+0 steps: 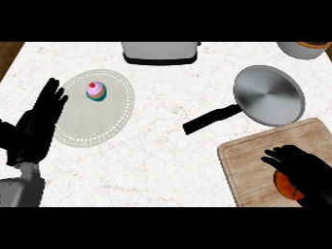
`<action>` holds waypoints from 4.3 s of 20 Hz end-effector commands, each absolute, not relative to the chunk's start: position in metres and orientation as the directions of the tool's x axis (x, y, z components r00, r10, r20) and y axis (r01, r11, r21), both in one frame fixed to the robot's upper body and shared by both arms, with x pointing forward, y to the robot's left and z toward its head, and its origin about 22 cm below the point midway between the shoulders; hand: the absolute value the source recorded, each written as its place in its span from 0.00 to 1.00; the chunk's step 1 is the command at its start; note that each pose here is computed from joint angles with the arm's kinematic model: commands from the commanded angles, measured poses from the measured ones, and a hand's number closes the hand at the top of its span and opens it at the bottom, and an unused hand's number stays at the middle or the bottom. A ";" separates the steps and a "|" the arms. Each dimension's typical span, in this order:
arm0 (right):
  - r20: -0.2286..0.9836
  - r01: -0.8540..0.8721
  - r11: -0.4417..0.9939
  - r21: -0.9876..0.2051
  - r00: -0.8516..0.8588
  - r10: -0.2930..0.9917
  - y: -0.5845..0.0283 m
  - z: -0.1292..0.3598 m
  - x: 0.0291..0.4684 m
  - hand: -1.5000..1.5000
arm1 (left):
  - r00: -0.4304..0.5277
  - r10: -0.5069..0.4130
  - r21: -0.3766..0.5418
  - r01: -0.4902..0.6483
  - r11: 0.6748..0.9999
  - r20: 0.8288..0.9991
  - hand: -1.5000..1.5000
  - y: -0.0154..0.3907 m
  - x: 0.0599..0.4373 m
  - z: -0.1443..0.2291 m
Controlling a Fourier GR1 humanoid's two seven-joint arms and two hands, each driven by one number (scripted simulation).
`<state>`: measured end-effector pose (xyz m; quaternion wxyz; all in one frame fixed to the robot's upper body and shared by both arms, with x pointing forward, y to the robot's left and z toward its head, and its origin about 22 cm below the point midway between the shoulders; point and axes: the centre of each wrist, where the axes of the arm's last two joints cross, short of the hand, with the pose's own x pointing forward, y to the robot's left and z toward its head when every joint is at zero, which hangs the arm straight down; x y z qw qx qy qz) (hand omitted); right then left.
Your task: Pick the tomato from the cutting board and place it in the pan
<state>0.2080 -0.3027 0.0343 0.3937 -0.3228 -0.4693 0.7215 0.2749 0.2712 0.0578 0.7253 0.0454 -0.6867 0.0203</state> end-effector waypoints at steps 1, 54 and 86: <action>-0.091 -0.232 -0.264 -0.936 -0.565 0.820 -0.290 0.011 0.207 1.00 | 0.053 -0.030 0.035 -0.085 0.996 0.998 0.50 0.277 0.282 0.055; 0.305 0.345 -0.278 -0.896 0.935 0.180 -0.197 0.198 0.438 1.00 | 0.045 -0.026 0.027 -0.021 0.999 0.999 0.50 0.242 0.288 0.053; 0.605 0.611 -0.003 -0.792 0.784 0.139 -0.292 0.011 0.398 0.00 | 0.038 -0.039 0.042 -0.090 0.995 0.998 0.50 0.276 0.277 0.060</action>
